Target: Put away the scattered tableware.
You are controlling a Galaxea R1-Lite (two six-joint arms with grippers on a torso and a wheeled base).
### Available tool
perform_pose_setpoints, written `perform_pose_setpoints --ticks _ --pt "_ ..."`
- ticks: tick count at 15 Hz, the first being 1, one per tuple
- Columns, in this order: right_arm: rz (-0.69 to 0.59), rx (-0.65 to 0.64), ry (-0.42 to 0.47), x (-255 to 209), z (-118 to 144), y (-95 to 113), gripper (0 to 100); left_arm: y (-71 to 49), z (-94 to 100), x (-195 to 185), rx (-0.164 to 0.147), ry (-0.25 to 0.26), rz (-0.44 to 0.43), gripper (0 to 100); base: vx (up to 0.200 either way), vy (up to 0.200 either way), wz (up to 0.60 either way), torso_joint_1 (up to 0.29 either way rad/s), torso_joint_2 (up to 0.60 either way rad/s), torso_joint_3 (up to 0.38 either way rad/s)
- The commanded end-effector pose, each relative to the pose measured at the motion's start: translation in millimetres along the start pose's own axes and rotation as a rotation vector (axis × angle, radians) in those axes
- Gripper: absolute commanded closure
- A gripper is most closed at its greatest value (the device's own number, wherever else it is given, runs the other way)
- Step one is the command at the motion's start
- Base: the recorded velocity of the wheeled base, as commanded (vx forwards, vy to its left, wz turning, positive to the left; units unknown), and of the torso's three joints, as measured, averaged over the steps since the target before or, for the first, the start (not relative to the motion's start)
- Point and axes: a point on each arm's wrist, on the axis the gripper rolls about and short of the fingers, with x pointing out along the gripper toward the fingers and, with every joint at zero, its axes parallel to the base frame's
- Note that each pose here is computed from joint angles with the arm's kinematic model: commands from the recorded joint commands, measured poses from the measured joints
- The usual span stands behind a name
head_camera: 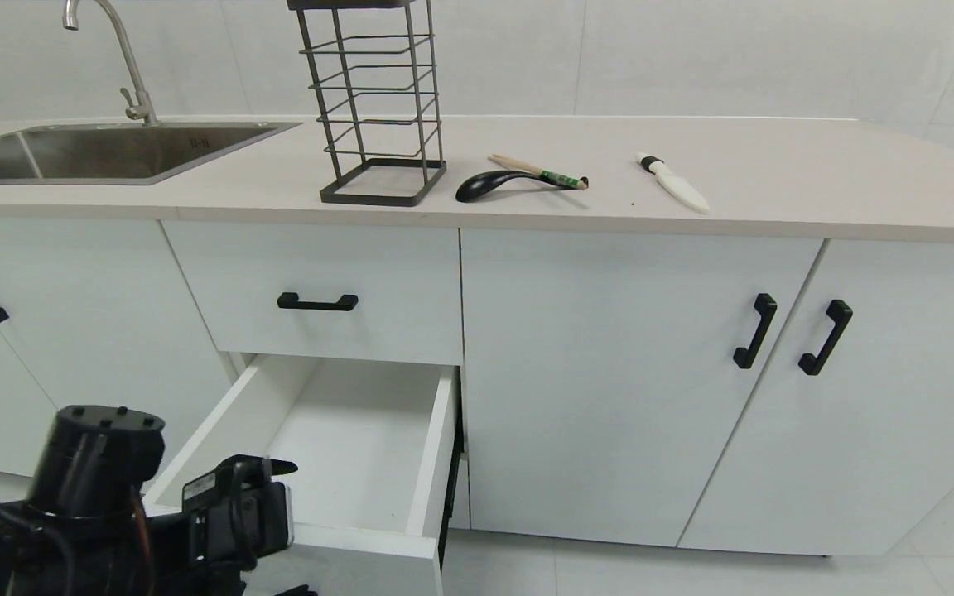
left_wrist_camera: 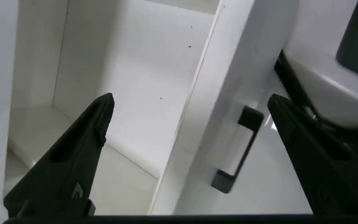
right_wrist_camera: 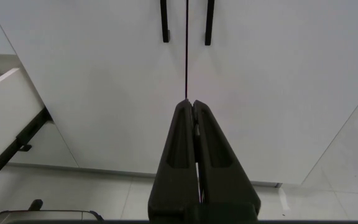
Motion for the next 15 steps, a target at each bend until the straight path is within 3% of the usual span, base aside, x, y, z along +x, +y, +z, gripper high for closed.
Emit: perform_pose_setpoints --ticks 1,2,4,5,7,8,9,12,13,14,15 --pt "0.0 0.0 0.002 0 0 0 100 7.7 16.5 -36 -0.238 -0.135 0.119 0 0.0 0.0 0.0 0.0 0.0 0.0" --pt "0.0 0.0 0.002 0 0 0 100 10.7 19.8 -42 -0.378 -0.183 0.124 0 0.0 0.0 0.0 0.0 0.0 0.0" --pt "0.0 0.0 0.002 0 0 0 100 18.0 16.9 -53 -0.615 -0.235 0.161 0 0.0 0.0 0.0 0.0 0.0 0.0" --pt "0.0 -0.001 0.002 0 0 0 100 20.7 13.0 -57 -0.676 -0.244 0.191 0 0.0 0.0 0.0 0.0 0.0 0.0" --pt "0.0 0.0 0.002 0 0 0 100 18.4 5.9 -67 -0.692 -0.277 0.249 0 0.0 0.0 0.0 0.0 0.0 0.0" --pt "0.0 0.0 0.002 0 0 0 100 9.3 3.2 -73 -0.672 -0.316 0.279 0 0.0 0.0 0.0 0.0 0.0 0.0" --pt "0.0 0.0 0.002 0 0 0 100 -1.4 -0.3 -79 -0.65 -0.354 0.306 0 0.0 0.0 0.0 0.0 0.0 0.0" --pt "0.0 0.0 0.002 0 0 0 100 -53.5 -16.2 -112 -0.564 -0.535 0.436 0 0.0 0.0 0.0 0.0 0.0 0.0" --pt "0.0 0.0 0.002 0 0 0 100 -61.4 -18.3 -118 -0.561 -0.568 0.452 0 0.0 0.0 0.0 0.0 0.0 0.0" --pt "0.0 0.0 0.002 0 0 0 100 -80.5 -22.5 -133 -0.552 -0.642 0.49 0 0.0 0.0 0.0 0.0 0.0 0.0" --pt "0.0 0.0 0.002 0 0 0 100 -82.4 -23.1 -135 -0.55 -0.646 0.494 0 0.0 0.0 0.0 0.0 0.0 0.0"
